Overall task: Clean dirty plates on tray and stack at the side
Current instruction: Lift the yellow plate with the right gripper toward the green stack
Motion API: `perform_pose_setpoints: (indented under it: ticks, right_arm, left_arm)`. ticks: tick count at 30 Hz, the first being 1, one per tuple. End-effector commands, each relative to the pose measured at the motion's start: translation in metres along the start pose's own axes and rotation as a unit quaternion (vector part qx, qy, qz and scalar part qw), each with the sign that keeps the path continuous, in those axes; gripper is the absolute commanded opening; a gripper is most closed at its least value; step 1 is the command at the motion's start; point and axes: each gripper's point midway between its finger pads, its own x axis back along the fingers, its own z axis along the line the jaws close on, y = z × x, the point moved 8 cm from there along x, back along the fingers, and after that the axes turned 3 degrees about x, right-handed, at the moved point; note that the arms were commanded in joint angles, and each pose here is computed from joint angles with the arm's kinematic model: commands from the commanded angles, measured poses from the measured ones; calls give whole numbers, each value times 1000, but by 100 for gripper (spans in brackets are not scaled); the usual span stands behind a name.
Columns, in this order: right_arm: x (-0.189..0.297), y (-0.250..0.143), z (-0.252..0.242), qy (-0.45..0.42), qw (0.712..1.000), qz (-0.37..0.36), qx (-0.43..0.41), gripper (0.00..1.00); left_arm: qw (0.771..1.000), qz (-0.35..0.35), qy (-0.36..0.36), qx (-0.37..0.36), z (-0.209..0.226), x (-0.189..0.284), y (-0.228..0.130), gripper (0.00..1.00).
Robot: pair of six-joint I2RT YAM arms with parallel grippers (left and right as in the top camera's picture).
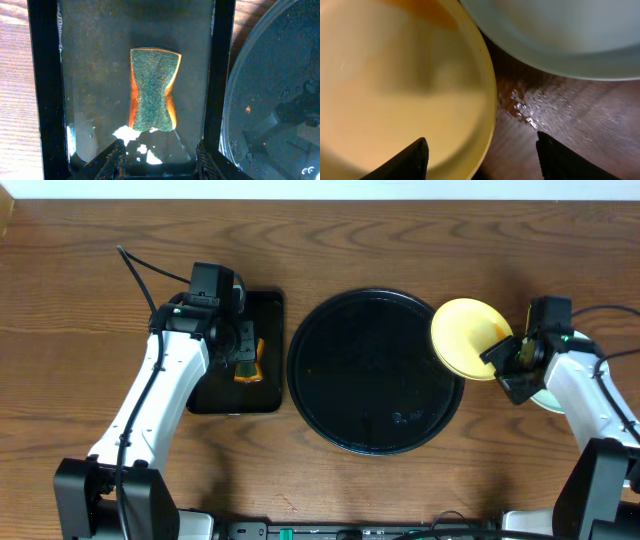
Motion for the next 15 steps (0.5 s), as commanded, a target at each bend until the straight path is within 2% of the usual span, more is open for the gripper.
perform_pose_setpoints:
  ticks: [1, 7, 10, 13, 15]
  right_arm:
    - [-16, -6, -11, 0, 998, 9, -54, 68]
    - [-31, -10, -13, 36, 997, -5, -67, 63]
    - [-36, -12, -15, 42, 996, -9, -80, 51]
    - [-39, -14, -18, 42, 995, -9, -87, 33]
    - [-39, -14, -18, 42, 995, -11, -86, 27]
  left_arm:
    - [1000, 5, -2, 6, 1, -1, -2, 47]
    - [1000, 5, -2, 6, 1, -1, -2, 47]
    - [1000, 5, -2, 6, 1, -1, -2, 47]
    - [1000, 5, -2, 6, 1, -1, -2, 47]
    - [1000, 5, -2, 6, 1, -1, -2, 47]
